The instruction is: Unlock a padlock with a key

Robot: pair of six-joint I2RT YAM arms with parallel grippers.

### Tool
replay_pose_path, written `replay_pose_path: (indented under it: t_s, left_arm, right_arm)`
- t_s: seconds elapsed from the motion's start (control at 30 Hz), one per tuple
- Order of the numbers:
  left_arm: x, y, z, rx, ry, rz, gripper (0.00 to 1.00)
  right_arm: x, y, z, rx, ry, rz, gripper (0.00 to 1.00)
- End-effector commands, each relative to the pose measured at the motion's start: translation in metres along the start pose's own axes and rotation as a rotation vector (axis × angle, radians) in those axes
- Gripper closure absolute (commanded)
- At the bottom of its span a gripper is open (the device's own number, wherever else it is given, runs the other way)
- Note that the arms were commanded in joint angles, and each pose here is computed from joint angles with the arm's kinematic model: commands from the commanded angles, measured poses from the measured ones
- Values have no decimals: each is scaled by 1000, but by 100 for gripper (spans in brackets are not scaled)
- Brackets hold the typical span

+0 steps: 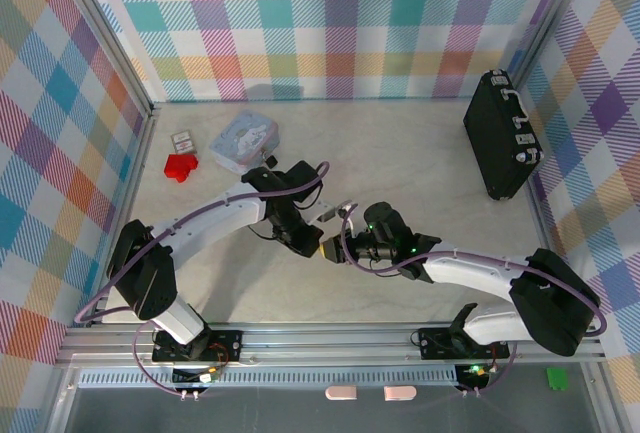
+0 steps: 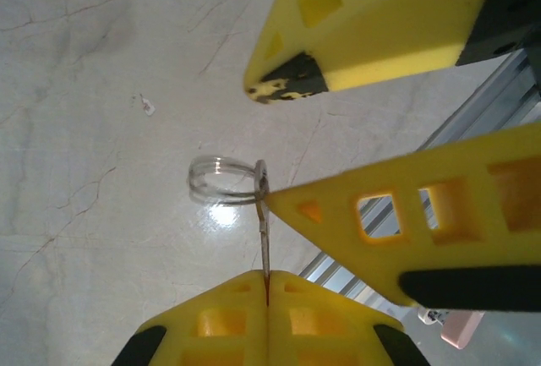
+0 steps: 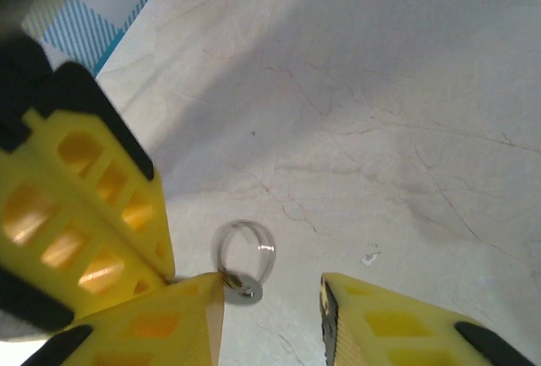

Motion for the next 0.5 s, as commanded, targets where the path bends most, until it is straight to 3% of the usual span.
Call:
replay_pose_path:
  t_s: [0.0,0.1,0.27,0.47]
  left_arm:
    - [5,-7,-15,-47,-56,2,100]
    - [7,-4,-15,-35,-54,-22,100]
    - [9,-2,-7,-21,-29,-41,100]
    - [17,-3,-5,-31,-22,-61,100]
  right_arm:
    - [-2,21,9,12,39,-92,66]
    - [-1,20,9,2,41,-101,66]
    - [10,13,-9,-21,-83,-89,70]
    - [23,12,0,-17,46,-128,66]
Point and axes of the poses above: each hand's point on the last joint's axis, 136 mm out from that joint toward the fingers, its own x axis back along the fingers, its own z axis along the line the jaws close on, y = z × x, the point moved 2 cm from there along x, back along the fingers, and after that the axes turned 12 degrees about x, right-handed, at the moved point
